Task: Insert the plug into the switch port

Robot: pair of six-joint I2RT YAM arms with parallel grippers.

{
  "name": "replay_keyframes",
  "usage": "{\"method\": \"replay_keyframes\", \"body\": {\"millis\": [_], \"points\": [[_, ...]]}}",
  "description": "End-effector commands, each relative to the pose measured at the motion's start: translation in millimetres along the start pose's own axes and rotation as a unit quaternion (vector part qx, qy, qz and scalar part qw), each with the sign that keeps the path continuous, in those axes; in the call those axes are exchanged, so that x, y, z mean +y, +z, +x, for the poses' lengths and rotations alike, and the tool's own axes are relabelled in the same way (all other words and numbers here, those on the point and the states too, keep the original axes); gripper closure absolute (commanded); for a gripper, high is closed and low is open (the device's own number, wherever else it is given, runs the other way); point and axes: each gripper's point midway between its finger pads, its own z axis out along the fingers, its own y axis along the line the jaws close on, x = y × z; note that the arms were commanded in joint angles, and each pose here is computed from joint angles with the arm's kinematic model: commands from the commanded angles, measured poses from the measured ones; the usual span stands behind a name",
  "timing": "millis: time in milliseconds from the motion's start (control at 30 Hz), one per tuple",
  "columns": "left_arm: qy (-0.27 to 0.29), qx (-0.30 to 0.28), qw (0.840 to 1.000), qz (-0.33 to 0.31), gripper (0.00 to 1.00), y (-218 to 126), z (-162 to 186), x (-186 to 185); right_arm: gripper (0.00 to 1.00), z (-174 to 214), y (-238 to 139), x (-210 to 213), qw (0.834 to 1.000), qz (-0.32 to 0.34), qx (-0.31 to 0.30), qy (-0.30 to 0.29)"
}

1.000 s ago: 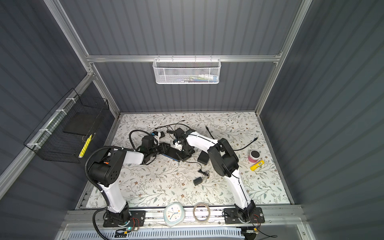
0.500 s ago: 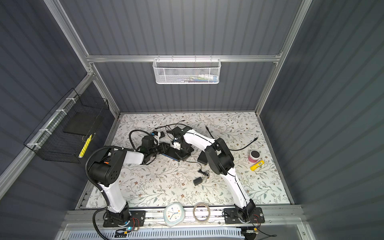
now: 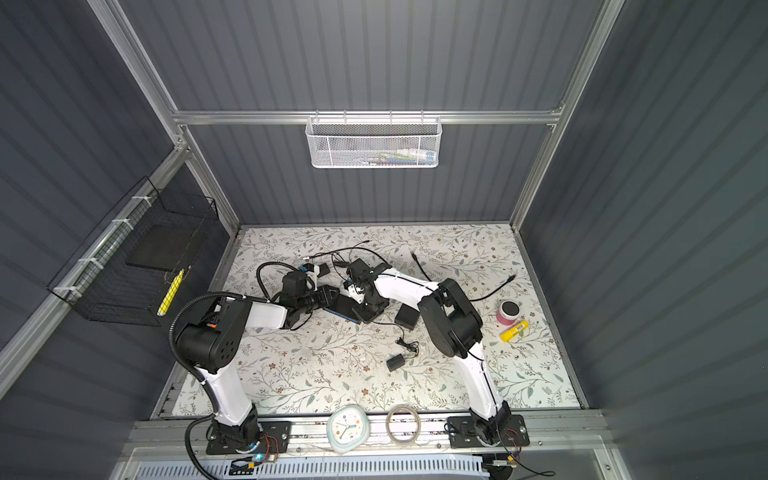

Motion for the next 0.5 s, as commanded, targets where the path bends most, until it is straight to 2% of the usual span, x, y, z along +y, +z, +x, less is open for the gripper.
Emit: {"method": "replay_keyframes", "body": {"millis": [0, 167, 300, 400, 467], "points": [[-0.135, 0.262, 0.942, -0.159, 0.58, -35.9, 170.9, 79.7, 0.66, -43.2, -23.6, 8.1, 0.993, -0.001, -0.119, -0.016], [-0.145, 0.245, 0.942, -0.179, 0.58, -38.5, 165.9, 86.9, 0.61, 7.1, -33.4, -7.0, 0.996, 0.018, -0.087, 0.015], [-0.138, 0.23, 0.946, -0.183, 0.57, -42.0, 151.5, 83.2, 0.6, 18.1, -53.8, -22.2, 0.99, 0.007, -0.112, 0.084], [-0.128, 0.214, 0.953, -0.173, 0.56, -43.5, 133.5, 72.3, 0.59, 7.2, -59.7, -26.2, 0.977, -0.038, -0.139, 0.154], [-0.117, 0.203, 0.958, -0.164, 0.56, -45.6, 120.4, 63.6, 0.58, -10.3, -60.2, -15.6, 0.959, -0.106, -0.161, 0.205]]}}
